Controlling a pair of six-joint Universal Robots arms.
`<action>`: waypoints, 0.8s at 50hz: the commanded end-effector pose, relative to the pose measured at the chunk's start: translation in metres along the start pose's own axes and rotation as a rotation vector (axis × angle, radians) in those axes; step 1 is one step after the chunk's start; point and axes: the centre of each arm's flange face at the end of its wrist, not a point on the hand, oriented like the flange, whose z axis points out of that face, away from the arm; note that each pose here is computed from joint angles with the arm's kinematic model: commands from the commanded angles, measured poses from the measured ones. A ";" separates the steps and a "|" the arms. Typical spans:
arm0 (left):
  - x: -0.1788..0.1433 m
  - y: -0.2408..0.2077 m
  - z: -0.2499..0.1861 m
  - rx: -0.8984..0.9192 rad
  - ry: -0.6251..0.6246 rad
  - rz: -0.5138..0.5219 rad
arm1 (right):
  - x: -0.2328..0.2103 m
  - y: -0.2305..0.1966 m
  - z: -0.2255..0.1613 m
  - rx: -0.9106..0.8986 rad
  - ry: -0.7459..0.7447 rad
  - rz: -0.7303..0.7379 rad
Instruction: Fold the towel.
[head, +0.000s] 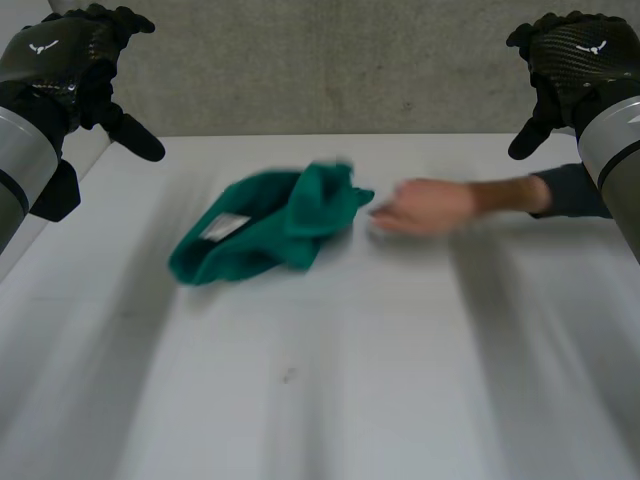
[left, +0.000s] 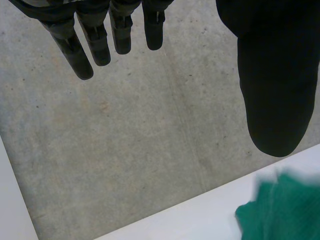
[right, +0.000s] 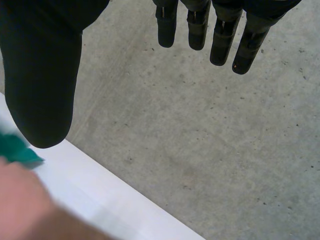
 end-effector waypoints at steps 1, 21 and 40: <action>0.000 0.000 0.000 0.002 0.001 0.000 | -0.003 0.001 0.000 -0.001 -0.021 -0.001; 0.002 0.040 0.018 -0.116 0.006 -0.001 | -0.016 0.005 -0.004 -0.010 -0.167 -0.054; 0.003 0.185 0.111 -0.238 0.068 0.364 | -0.073 0.062 -0.022 -0.192 -0.393 -0.285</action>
